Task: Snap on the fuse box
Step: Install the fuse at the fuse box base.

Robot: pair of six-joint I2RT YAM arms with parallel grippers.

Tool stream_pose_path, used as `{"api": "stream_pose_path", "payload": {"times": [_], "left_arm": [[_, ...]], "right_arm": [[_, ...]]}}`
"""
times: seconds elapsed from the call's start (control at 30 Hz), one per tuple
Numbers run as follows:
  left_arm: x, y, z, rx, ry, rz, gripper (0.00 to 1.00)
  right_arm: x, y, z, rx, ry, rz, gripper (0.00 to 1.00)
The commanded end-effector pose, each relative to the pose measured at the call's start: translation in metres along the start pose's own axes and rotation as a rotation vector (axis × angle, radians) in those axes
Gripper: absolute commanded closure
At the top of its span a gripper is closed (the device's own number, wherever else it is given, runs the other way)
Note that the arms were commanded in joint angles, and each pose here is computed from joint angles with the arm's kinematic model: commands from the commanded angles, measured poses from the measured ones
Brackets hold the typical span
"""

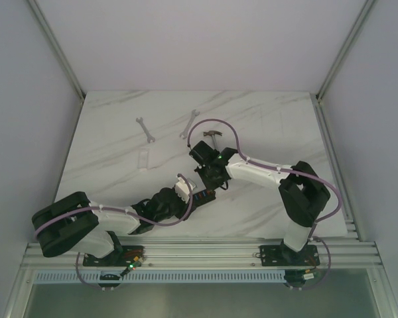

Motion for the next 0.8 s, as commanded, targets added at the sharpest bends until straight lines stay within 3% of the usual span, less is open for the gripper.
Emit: {"api": "stream_pose_path", "payload": {"times": [0.0,0.77], "left_arm": [[0.001,0.0,-0.002,0.012,-0.004,0.001,0.44],[0.002,0.0,-0.003,0.011,-0.001,-0.002,0.45]], "right_arm": [[-0.003,-0.024,-0.013,0.105,-0.002,-0.037,1.0],[-0.005,-0.12,-0.055,0.387,0.049,-0.086,1.0]]}}
Point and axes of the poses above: each gripper's point midway between its finger pads, its own y axis back along the fingers, its own x axis along the line the jaws close on, z = x × y, the point moved 10 cm from there along y, back along the fingers, and after that the axes turned 3 degrees about -y, right-handed, at the moved point
